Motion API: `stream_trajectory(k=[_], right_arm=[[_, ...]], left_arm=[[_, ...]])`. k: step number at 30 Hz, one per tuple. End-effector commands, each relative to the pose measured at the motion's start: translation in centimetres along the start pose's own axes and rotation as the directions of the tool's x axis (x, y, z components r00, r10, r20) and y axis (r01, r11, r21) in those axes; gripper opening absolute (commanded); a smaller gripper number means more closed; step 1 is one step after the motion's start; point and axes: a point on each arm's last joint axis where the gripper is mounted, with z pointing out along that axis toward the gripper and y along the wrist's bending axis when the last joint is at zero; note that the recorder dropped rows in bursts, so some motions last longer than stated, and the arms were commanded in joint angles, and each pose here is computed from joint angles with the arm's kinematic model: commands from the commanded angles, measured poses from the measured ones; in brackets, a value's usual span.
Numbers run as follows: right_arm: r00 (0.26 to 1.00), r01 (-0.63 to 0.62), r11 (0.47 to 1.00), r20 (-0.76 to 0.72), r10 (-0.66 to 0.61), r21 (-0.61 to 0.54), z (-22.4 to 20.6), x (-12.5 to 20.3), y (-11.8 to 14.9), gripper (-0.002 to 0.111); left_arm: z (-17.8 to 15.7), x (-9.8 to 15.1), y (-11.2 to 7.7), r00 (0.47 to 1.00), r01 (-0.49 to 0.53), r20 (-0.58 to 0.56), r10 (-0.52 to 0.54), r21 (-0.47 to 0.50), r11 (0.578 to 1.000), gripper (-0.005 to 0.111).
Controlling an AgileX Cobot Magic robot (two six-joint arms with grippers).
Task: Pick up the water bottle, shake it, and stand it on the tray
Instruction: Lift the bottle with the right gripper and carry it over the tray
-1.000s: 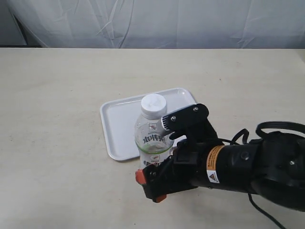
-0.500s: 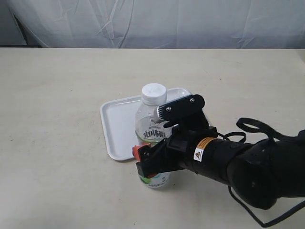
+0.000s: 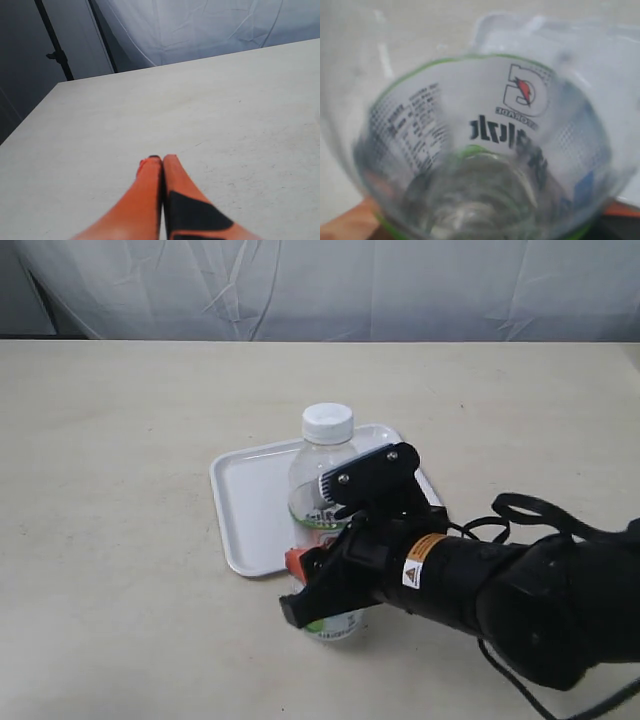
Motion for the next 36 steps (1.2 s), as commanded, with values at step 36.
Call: stream_trajectory(k=[36], right_arm=[[0.997,-0.004,0.987,0.077,0.017,-0.161,-9.7,-4.3,1.5,-0.001]], left_arm=[[0.0,0.0,0.0,1.000,0.013,0.012,-0.013,0.000,1.000,0.000]])
